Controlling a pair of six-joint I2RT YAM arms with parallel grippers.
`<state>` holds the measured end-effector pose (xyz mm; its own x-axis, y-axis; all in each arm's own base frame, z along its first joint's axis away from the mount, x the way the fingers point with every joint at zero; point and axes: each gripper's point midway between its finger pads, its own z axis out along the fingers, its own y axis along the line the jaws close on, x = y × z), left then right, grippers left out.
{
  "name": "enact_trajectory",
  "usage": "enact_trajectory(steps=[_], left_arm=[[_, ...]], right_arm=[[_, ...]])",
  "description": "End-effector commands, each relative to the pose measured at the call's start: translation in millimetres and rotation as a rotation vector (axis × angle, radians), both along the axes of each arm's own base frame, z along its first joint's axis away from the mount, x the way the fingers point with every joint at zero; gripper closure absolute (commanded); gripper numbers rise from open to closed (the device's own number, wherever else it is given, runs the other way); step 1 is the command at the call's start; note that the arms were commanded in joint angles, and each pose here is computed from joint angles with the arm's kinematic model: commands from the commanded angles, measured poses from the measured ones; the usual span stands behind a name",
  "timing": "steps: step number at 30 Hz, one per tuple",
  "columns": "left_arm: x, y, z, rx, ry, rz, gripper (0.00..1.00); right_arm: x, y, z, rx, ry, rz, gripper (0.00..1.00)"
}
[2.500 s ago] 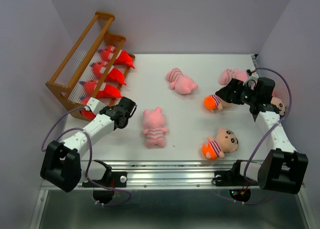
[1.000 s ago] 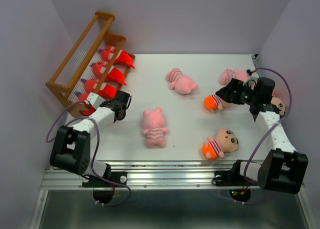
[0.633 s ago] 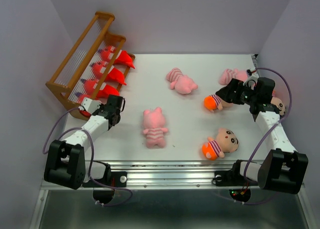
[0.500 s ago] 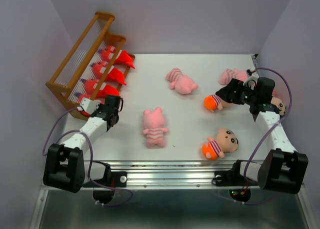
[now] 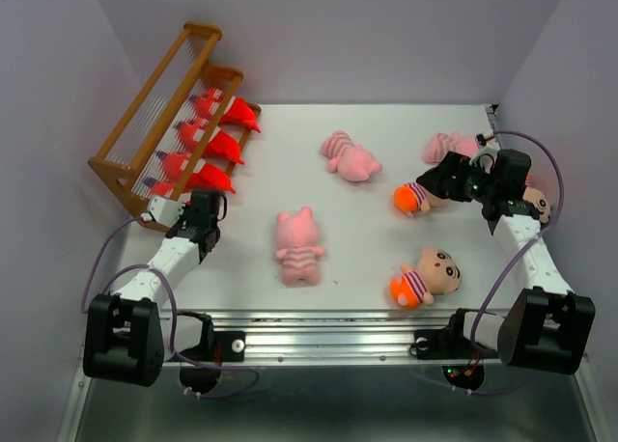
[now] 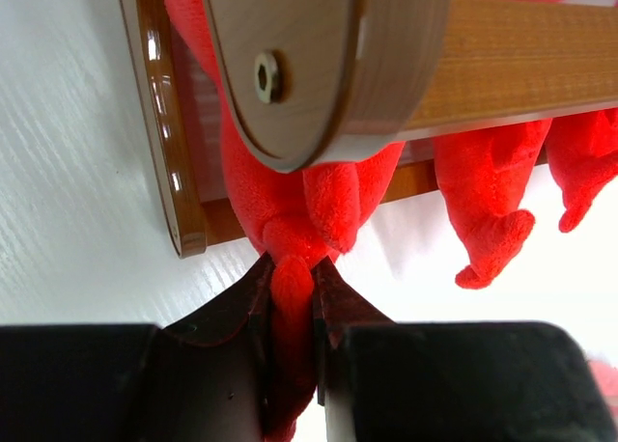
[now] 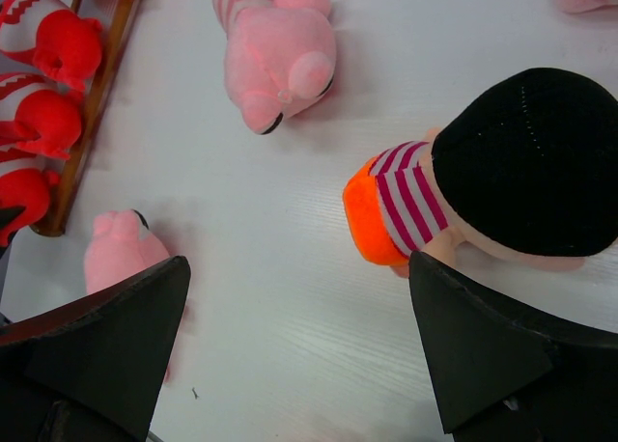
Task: Place and organize the stuffed toys onto the shelf
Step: Place the stuffed toy onto shelf
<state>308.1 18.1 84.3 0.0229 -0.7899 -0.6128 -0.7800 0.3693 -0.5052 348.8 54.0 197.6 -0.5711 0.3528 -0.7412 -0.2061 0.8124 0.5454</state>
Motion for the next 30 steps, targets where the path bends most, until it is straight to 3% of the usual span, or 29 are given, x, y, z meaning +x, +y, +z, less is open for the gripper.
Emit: enact_trajectory(steps=[1, 5, 11, 17, 30], left_arm=[[0, 1, 6, -0.004, -0.034, -0.013, 0.92], [-2, 0, 6, -0.014, -0.034, -0.015, 0.60], [-7, 0, 6, -0.022, -0.031, -0.016, 0.34], [-9, -5, 9, -0.042, -0.044, -0.045, 0.20], [-16, -27, 37, -0.056, -0.105, -0.236, 0.04]], right_arm=[[7, -5, 13, -0.032, -0.075, -0.007, 0.00], [7, -5, 14, -0.032, -0.078, -0.007, 0.00], [7, -5, 14, -0.034, -0.078, -0.007, 0.00], [7, -5, 14, -0.034, -0.077, -0.007, 0.00], [7, -5, 16, -0.036, -0.083, -0.006, 0.00]])
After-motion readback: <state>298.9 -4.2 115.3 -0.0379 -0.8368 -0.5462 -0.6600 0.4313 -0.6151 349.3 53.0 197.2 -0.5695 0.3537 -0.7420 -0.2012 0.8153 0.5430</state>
